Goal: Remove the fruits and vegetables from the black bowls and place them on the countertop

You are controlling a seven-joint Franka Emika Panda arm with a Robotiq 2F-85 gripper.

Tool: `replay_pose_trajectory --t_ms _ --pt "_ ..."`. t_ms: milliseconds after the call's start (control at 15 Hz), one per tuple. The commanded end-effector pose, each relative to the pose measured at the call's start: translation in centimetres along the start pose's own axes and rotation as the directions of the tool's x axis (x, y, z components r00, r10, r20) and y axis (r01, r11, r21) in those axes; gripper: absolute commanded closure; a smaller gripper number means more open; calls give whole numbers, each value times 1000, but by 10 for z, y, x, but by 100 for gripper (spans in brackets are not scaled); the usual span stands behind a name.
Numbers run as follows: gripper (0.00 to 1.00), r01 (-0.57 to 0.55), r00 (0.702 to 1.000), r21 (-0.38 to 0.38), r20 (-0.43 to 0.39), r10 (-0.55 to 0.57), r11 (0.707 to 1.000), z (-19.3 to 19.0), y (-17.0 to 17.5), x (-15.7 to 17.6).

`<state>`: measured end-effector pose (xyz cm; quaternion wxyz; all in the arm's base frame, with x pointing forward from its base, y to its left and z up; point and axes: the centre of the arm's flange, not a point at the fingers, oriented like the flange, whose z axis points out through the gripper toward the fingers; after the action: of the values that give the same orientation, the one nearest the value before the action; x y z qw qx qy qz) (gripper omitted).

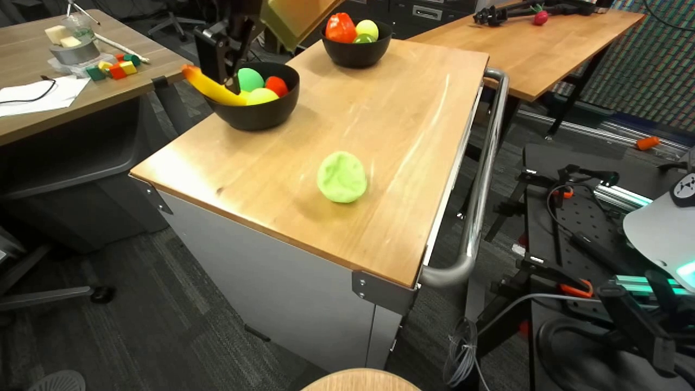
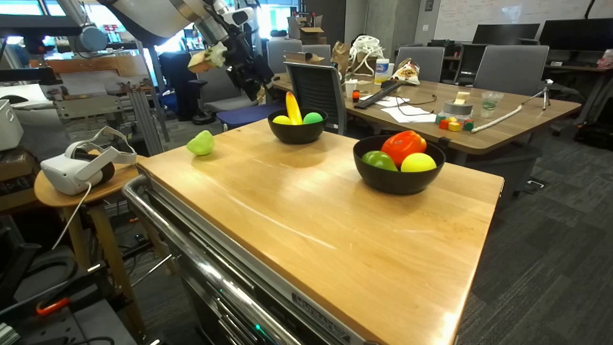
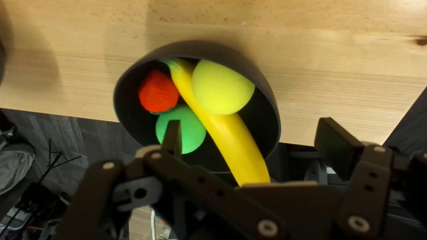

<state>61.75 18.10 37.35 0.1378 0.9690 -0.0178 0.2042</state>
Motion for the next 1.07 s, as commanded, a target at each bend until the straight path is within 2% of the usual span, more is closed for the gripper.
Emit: replay_pose_trajectory --t_ms 0,400,467,533,667,1000 --pt "0 26 999 19 18 -26 999 37 -25 70" --pt "0 134 990 26 29 -135 991 57 -14 125" --pt "3 150 988 36 38 -151 988 56 -10 132" --pt "26 162 985 48 52 -165 986 57 -8 138" --pt "30 189 976 80 95 -196 979 56 -5 147" --pt "70 241 943 94 214 -256 966 65 2 150"
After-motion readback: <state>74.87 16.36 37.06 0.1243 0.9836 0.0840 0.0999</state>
